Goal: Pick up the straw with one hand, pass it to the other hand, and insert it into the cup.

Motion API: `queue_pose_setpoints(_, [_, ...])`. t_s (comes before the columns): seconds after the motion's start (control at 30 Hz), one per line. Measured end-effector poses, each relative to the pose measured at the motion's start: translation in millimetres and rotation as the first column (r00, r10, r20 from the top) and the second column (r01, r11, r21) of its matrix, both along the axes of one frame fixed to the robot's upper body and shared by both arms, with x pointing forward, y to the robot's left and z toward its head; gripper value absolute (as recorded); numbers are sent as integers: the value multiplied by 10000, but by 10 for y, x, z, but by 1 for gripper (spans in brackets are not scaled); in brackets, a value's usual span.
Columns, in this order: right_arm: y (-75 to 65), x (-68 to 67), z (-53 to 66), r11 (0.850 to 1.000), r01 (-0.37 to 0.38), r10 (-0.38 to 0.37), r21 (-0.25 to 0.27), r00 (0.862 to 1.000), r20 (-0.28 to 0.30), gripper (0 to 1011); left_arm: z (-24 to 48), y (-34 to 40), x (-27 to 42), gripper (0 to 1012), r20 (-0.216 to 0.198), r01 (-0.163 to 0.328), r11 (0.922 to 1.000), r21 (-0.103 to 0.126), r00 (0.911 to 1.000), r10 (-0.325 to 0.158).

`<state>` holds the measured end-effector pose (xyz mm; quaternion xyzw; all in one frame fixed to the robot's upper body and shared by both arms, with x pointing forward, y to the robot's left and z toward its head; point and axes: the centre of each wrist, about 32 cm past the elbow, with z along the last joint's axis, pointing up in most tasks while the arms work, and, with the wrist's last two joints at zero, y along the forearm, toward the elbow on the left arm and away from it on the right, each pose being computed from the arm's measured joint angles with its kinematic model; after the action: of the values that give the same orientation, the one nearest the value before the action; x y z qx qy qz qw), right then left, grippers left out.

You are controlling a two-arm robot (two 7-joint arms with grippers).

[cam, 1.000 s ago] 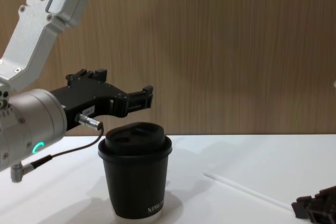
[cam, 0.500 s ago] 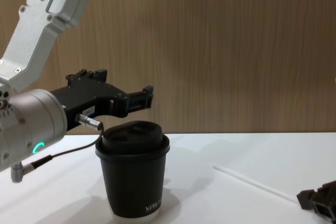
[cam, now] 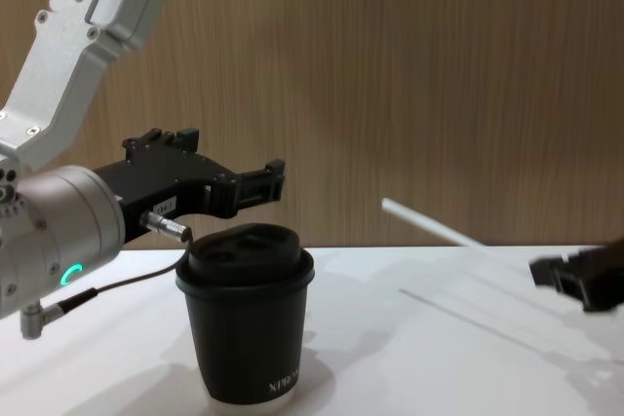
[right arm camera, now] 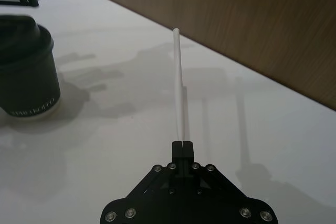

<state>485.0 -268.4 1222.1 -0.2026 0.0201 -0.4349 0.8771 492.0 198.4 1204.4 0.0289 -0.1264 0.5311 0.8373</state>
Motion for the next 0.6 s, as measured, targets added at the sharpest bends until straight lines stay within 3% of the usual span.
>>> queue_pose_setpoints(0.33, [147,16,178,9908,-117,-57,1347,9918,1280,0,0,0,0,1000,0,0,10000,0,10000,0])
queue_pose_setpoints(0.6, [348,58,285,9649,-571,-46,2565,9723,2336,0,0,0,0,1000,0,0,10000,1,10000,0])
